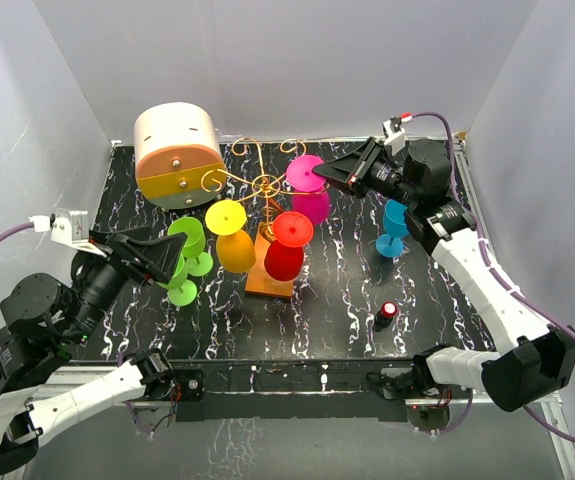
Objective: Place the wine glass upside down on the wine glass rack
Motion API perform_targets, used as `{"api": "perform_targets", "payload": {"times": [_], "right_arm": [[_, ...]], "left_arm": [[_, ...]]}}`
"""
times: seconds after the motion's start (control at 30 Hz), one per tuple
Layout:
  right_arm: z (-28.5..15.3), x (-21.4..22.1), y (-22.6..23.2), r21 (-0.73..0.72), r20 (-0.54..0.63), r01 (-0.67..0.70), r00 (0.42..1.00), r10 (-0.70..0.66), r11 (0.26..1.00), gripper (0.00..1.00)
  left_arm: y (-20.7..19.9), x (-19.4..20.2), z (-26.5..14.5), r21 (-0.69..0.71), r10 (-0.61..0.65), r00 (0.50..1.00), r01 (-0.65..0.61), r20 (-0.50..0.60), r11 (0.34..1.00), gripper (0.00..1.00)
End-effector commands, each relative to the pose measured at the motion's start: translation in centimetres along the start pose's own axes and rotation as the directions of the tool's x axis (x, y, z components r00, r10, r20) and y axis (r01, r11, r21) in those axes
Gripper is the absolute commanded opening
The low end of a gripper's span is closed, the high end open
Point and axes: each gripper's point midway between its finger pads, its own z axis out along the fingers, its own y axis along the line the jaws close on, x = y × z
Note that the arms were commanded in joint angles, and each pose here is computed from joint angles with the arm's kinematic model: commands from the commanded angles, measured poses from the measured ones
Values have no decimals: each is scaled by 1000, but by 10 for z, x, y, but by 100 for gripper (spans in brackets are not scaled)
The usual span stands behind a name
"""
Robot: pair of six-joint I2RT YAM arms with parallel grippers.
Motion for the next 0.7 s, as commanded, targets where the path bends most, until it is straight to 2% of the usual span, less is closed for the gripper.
{"api": "perform_targets", "payload": {"times": [0.0,0.37,0.67], "right_arm": [[-10,-5,17,-42,44,50,998,-48,998,0],[-24,-20,11,49,154,92,983,-98,995,0],[-19,-30,6,82,186,107,975,-121,991,0]], "left_arm": [[0,-2,4,-17,7,1000,-7,5,1000,86],[3,2,6,-30,13,1000,-13,0,999,87],[6,5,6,-44,15,1000,-16,-9,999,87]]}}
